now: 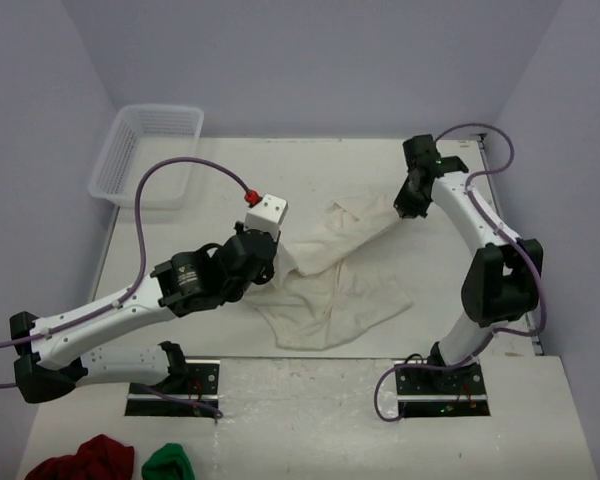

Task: Fold and stack the t-shirts
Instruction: Flatten out the tshirt

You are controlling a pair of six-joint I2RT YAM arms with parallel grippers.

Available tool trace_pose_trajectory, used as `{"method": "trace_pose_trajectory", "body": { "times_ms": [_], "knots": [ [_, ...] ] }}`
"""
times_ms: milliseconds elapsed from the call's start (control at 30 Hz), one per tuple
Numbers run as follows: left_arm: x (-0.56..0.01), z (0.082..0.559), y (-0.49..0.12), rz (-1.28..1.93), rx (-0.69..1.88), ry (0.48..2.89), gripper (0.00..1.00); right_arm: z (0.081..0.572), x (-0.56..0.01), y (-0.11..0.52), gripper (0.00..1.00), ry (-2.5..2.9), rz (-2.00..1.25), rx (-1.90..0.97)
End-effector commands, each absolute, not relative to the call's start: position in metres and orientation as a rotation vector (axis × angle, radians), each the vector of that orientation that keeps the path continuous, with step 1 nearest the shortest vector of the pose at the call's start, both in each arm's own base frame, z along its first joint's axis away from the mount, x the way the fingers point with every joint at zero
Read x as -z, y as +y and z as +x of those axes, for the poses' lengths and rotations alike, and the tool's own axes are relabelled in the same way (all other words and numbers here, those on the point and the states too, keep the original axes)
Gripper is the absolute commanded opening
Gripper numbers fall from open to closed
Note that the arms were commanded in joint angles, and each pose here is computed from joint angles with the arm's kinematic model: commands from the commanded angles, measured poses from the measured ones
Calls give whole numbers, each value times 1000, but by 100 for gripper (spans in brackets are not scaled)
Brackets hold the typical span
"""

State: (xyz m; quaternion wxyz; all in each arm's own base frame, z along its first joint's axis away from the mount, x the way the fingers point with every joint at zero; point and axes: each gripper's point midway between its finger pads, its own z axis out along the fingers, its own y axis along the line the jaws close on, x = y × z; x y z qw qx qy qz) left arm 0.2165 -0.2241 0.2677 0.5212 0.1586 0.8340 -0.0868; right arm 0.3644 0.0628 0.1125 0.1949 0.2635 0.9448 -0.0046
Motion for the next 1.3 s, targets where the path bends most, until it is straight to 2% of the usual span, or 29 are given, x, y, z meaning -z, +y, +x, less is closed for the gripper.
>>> {"method": "trace_pose_trajectory", "body": {
  "times_ms": [0, 133, 300, 533, 633, 967, 1267],
  "knots": [
    [-276, 228, -216, 334, 107, 1984, 0, 385, -208, 42, 0, 2410, 602, 58],
    [-306, 238, -200, 258, 7, 1932, 0, 400, -254, 44, 0, 2327, 485, 23],
    [-374, 240, -156, 101, -85, 1802, 0, 410, -298, 39, 0, 2215, 394, 32],
    [-449, 231, -98, -19, -187, 1664, 0, 407, -369, 36, 0, 2017, 334, -10],
    [-488, 224, -78, -80, -155, 1595, 0, 398, -403, 32, 0, 1937, 323, -20],
    [-582, 203, -37, -113, -8, 1420, 0, 319, -542, 20, 0, 1620, 266, -103],
    [-651, 178, -49, 16, 315, 1208, 0, 241, -576, 26, 0, 1496, 169, -217]
  ]
}}
